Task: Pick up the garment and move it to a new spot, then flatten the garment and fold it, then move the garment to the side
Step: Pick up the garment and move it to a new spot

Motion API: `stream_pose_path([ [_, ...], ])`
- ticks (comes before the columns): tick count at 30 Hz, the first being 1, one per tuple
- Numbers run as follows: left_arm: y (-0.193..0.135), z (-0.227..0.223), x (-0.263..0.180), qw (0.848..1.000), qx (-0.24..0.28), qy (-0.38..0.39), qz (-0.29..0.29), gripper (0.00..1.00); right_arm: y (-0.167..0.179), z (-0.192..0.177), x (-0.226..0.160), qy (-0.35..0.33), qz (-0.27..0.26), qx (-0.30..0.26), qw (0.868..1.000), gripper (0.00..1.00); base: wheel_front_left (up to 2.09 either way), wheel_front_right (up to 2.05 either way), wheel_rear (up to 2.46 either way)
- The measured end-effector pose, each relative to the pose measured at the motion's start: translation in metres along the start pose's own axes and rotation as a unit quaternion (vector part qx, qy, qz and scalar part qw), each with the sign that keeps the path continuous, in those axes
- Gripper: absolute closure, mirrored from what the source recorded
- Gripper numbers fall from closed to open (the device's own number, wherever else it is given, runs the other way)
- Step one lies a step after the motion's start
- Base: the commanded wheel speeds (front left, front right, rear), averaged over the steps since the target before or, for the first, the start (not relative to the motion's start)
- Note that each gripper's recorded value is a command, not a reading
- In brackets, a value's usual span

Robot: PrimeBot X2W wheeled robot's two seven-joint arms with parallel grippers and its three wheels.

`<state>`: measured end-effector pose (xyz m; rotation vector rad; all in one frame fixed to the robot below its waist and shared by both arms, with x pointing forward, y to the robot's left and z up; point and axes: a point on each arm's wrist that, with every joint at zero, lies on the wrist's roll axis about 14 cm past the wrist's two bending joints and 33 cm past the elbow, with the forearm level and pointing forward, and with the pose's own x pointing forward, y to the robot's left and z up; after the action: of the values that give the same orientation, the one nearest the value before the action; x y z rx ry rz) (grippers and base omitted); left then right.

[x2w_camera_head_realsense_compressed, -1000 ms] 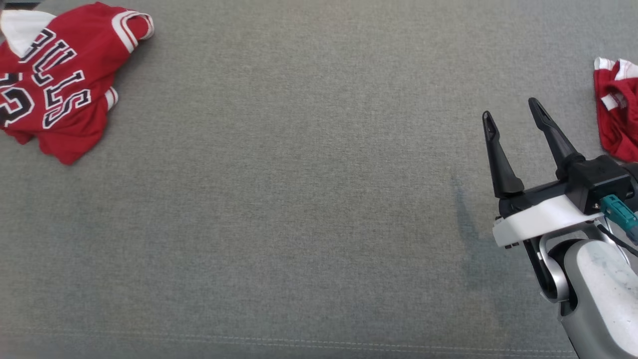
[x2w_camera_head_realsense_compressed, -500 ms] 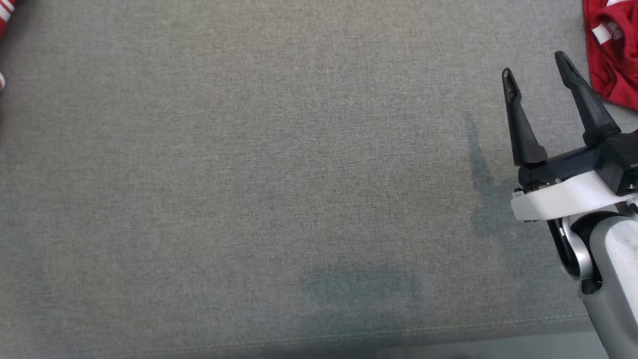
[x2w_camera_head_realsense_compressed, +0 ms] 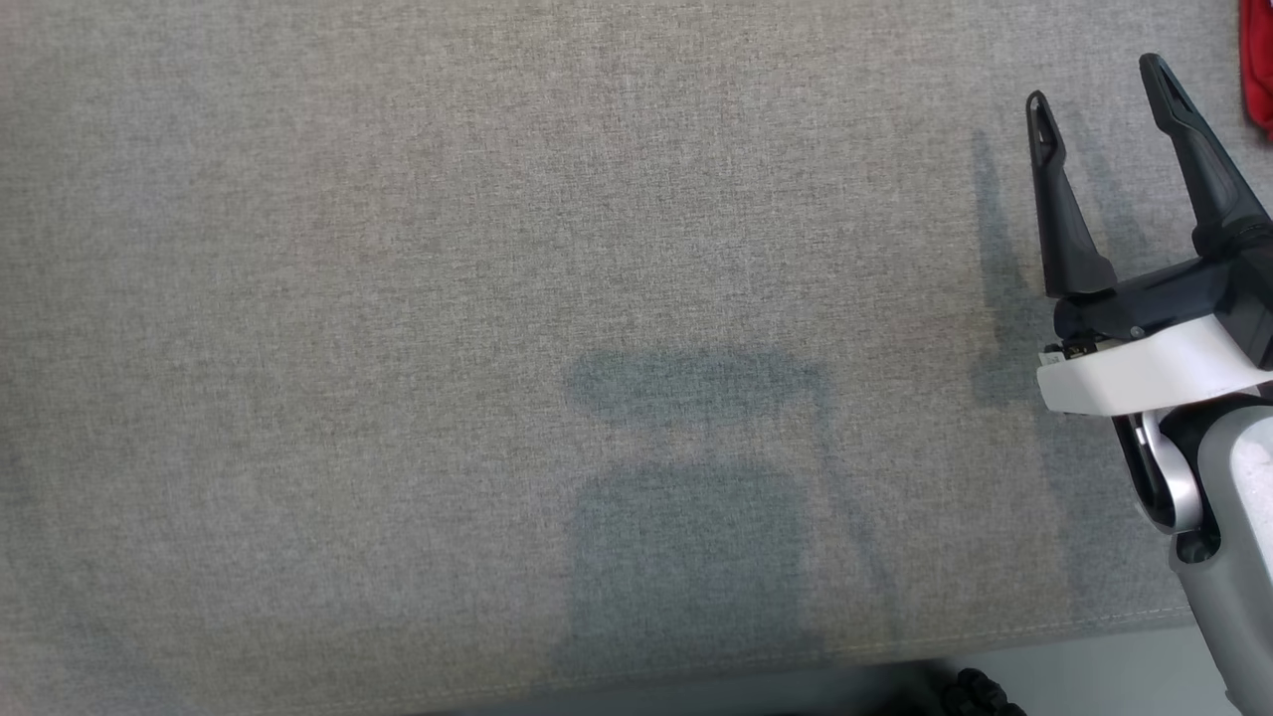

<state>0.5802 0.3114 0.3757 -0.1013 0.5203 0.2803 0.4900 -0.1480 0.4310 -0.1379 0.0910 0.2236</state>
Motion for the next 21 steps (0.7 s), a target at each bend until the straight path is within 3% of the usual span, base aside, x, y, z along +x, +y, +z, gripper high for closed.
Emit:
stream_pose_path([
  [2, 0.003, -0.006, 0.003, 1.0, 0.005, 0.006, 0.006, 0.0, 0.0, -0.002, 0.001, 0.002, 0.0, -0.001, 1.0, 0.0, 0.0, 0.0, 0.0],
  [3, 0.003, -0.009, 0.004, 1.0, 0.008, 0.009, 0.007, 0.05, 0.0, -0.003, 0.001, 0.002, 0.0, -0.001, 1.0, 0.0, 0.0, 0.0, 0.0],
  [4, 0.004, -0.011, 0.005, 1.0, 0.008, 0.01, 0.009, 0.5, 0.0, -0.003, 0.002, 0.002, 0.0, -0.001, 1.0, 0.0, 0.0, 0.0, 0.0],
  [5, 0.005, -0.015, 0.006, 1.0, 0.012, 0.014, 0.01, 0.8, 0.0, -0.003, 0.002, 0.002, 0.0, -0.001, 1.0, 0.0, 0.0, 0.0, 0.0],
  [6, 0.005, -0.017, 0.006, 1.0, 0.016, 0.015, 0.012, 1.0, -0.001, -0.003, 0.003, 0.002, 0.0, -0.002, 1.0, 0.0, 0.0, 0.0, 0.0],
  [10, 0.004, -0.014, 0.008, 1.0, 0.025, -0.001, 0.012, 1.0, -0.002, -0.001, 0.005, -0.002, -0.002, -0.003, 1.0, 0.0, 0.0, 0.0, 0.0],
  [14, -0.008, 0.021, 0.008, 0.998, 0.018, -0.068, -0.004, 1.0, -0.003, 0.001, 0.004, -0.008, -0.004, -0.004, 1.0, 0.0, 0.0, 0.0, 0.0],
  [21, -0.054, 0.081, -0.014, 0.981, 0.027, -0.171, -0.088, 1.0, -0.005, 0.021, 0.004, -0.04, -0.013, -0.003, 0.999, 0.0, 0.0, 0.0, 0.0],
])
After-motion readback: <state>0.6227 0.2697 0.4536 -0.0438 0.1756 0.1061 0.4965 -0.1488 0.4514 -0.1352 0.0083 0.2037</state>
